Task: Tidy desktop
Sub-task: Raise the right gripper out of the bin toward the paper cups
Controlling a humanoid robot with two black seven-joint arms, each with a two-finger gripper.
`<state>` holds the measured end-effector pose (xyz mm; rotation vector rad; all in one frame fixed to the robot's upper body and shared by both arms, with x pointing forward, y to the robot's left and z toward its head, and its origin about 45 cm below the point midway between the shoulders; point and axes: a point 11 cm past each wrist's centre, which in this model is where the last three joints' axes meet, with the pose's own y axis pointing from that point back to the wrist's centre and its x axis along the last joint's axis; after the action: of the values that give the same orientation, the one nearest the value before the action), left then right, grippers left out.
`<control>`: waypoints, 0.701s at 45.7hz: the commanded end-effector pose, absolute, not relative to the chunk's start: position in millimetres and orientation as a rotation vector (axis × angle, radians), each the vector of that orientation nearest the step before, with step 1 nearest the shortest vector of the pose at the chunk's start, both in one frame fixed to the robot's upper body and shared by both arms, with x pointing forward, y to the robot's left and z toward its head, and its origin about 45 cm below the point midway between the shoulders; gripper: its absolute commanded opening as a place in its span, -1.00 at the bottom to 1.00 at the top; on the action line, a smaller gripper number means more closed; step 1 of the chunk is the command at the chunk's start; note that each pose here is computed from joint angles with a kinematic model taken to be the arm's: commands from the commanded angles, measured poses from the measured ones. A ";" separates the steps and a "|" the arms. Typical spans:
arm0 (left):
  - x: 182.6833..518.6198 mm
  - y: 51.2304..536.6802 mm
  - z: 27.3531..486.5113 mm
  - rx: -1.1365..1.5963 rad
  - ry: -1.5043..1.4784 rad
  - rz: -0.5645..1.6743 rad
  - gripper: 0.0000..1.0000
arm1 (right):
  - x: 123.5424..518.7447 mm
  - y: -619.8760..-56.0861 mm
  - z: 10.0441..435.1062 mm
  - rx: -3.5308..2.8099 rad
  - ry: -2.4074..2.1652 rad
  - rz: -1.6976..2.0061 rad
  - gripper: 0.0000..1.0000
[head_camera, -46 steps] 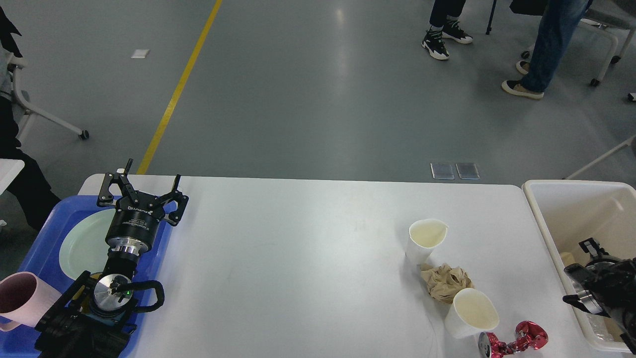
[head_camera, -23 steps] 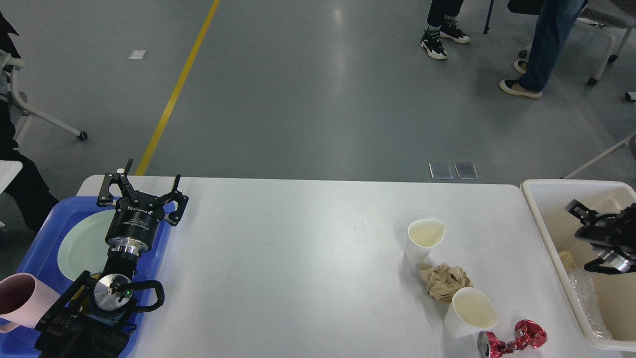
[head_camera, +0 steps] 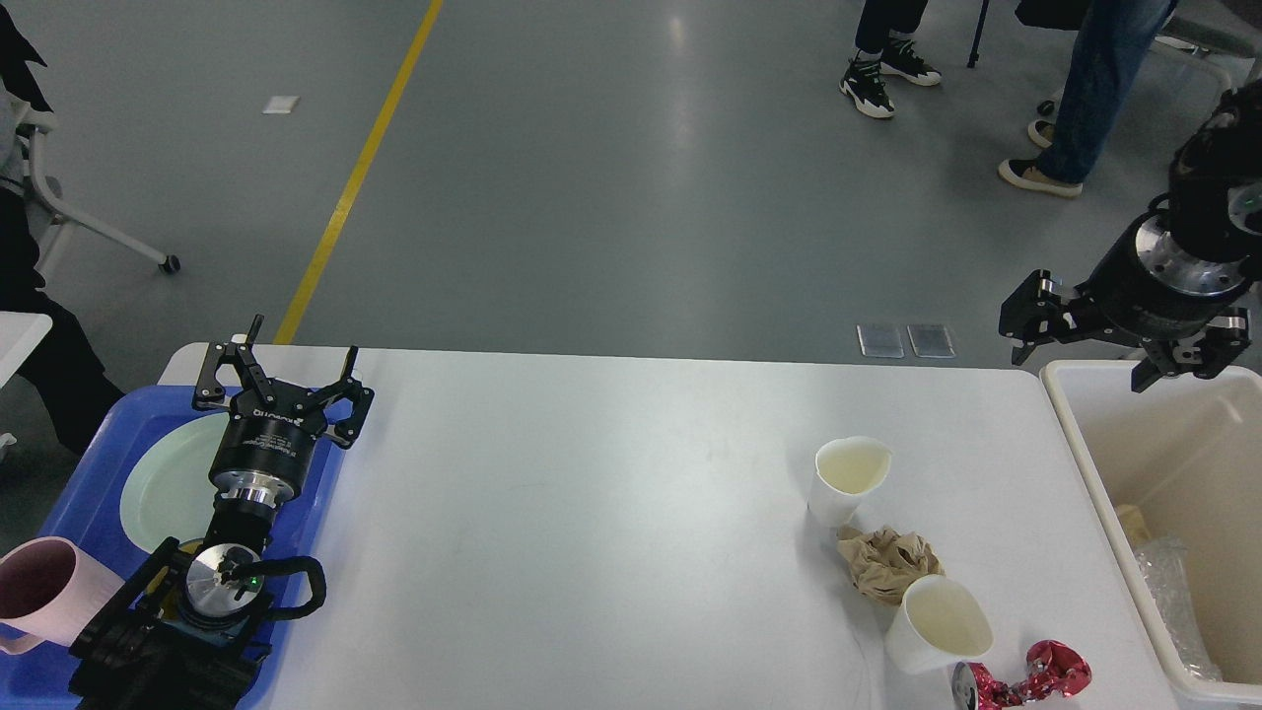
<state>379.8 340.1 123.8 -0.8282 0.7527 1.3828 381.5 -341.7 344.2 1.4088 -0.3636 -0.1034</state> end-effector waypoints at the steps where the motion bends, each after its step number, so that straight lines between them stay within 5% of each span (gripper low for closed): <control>1: 379.8 340.3 123.9 -0.830 0.752 1.384 0.92 | 366.3 -301.4 379.3 1.410 -0.176 -0.100 1.00; 14: 379.8 340.1 123.8 -0.827 0.752 1.383 0.92 | 314.4 -257.8 417.3 1.436 -0.055 -0.046 1.00; 32: 379.8 340.1 123.8 -0.827 0.752 1.383 0.92 | 313.6 -252.4 413.9 1.512 -0.082 -0.091 1.00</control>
<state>379.8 340.1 123.8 -0.8281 0.7526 1.3828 312.6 -255.1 415.3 1.4863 -0.0743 -0.0791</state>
